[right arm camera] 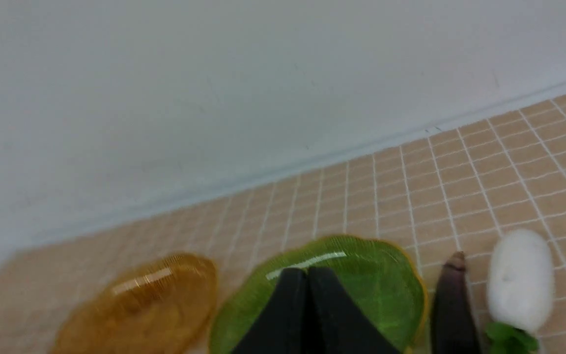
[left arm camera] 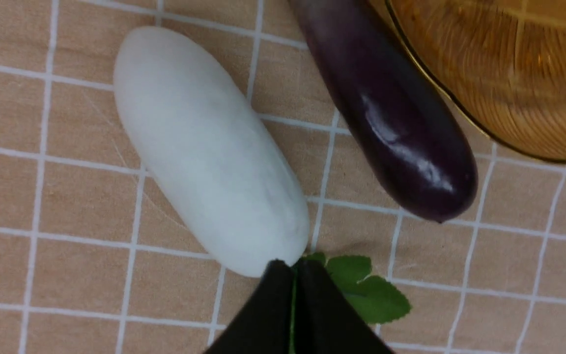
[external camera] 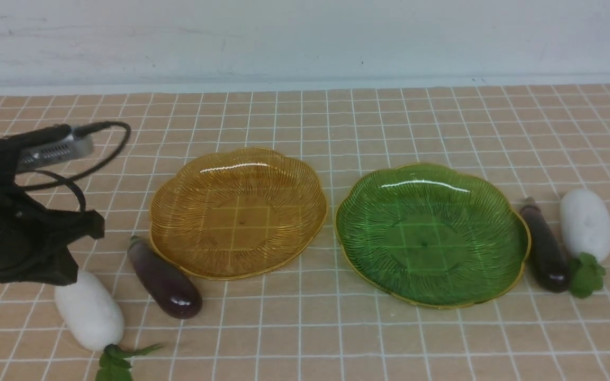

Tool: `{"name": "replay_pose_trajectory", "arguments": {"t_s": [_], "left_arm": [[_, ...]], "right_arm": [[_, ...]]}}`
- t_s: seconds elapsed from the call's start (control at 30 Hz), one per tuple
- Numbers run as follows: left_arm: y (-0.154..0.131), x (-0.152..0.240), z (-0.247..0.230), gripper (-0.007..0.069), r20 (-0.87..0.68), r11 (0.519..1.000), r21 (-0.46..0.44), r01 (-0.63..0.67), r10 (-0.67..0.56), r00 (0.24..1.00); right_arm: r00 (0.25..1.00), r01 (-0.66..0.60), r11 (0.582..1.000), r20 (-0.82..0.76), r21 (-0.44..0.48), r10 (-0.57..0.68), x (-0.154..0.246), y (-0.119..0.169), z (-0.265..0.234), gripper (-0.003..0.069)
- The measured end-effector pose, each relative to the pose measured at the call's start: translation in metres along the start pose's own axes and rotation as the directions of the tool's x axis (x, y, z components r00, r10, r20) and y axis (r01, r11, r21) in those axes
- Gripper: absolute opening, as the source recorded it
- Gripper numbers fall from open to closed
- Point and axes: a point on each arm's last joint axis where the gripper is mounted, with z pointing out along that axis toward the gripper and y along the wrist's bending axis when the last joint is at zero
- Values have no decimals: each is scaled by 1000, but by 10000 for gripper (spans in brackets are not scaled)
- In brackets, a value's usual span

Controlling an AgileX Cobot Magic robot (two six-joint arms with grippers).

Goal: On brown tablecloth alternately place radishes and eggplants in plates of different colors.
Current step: 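Pick up the white radish and place it in the left plate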

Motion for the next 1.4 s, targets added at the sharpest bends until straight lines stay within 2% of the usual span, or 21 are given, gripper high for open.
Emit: {"name": "replay_pose_trajectory", "arguments": {"t_s": [0.1,0.17,0.3,0.43,0.57,0.63,0.73,0.77,0.8,0.87,0.97,1.27,1.3,1.4], "left_arm": [[12,-7,-1,-2,8,998,12,65,-65,998],[21,-9,1,-2,5,995,8,104,-104,995],[32,-13,5,1,-6,987,2,159,-159,987],[34,-15,12,47,-23,987,3,164,-163,986],[29,-17,20,157,-23,995,7,102,-101,995],[27,-18,25,241,-30,997,8,79,-79,996],[25,-20,38,427,-57,996,4,85,-85,995],[25,-20,38,438,-59,996,4,88,-88,994],[26,-20,46,525,-84,994,-4,111,-111,990],[29,-22,61,632,-120,988,-21,154,-155,981],[33,-24,77,680,-133,981,-36,191,-195,972],[39,-26,103,675,-170,975,-66,210,-219,961],[40,-26,105,657,-176,976,-72,205,-215,961],[43,-26,105,509,-186,981,-101,168,-185,965]], "right_arm": [[981,51,999,-185,-11,-53,-14,1,13,-15],[965,68,997,-252,-32,-74,-18,1,23,-15],[935,66,990,-339,-121,-104,-17,4,44,-15],[923,49,978,-366,-204,-123,-7,8,52,-15],[917,23,963,-378,-267,-126,1,12,55,-15],[916,21,959,-379,-284,-132,3,13,57,-15],[914,33,955,-377,-295,-148,4,13,57,-15],[914,33,955,-377,-295,-148,4,13,57,-15],[914,35,954,-376,-296,-150,4,13,57,-15],[914,35,954,-377,-296,-150,4,13,57,-15],[914,35,954,-376,-297,-151,4,13,57,-15],[914,35,954,-376,-297,-151,4,13,57,-15],[914,35,954,-376,-297,-151,4,13,57,-15],[914,35,954,-376,-297,-151,4,13,57,-15]]}}
